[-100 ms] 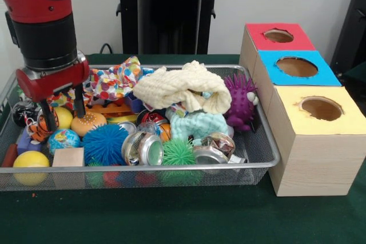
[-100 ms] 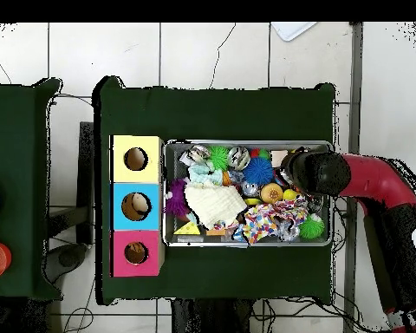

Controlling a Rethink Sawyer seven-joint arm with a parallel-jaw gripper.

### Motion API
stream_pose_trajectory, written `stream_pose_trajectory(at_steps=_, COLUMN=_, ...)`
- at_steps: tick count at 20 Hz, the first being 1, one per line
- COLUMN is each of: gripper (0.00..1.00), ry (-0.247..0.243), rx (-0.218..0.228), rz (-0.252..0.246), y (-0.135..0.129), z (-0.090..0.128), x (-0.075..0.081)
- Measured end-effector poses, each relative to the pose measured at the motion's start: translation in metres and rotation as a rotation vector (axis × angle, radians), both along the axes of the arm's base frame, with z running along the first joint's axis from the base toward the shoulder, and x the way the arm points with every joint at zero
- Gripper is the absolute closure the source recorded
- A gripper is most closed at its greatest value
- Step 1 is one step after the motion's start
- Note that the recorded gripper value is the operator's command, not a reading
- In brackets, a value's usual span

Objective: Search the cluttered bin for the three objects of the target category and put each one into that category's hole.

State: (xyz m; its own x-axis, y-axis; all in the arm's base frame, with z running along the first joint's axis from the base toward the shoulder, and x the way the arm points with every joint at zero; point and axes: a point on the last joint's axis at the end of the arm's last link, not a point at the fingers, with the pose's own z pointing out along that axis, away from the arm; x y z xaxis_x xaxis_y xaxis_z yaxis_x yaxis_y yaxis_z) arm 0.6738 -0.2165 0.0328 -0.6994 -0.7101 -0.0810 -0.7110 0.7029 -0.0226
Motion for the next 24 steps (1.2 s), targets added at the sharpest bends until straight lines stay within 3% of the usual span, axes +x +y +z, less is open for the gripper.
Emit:
stream_pose_trajectory(at_steps=3, gripper=0.00, ry=0.002, rx=-0.004, rz=0.003, y=-0.003, z=-0.014, x=0.000)
stream_pose_trajectory(at_steps=11, gripper=0.00, ry=0.007, rx=-0.023, rz=0.021, y=-0.005, z=-0.023, x=-0.003)
stream_pose_trajectory(at_steps=24, gripper=0.00, ry=-0.006, rx=-0.071, rz=0.034, y=-0.013, z=-0.008, x=0.001)
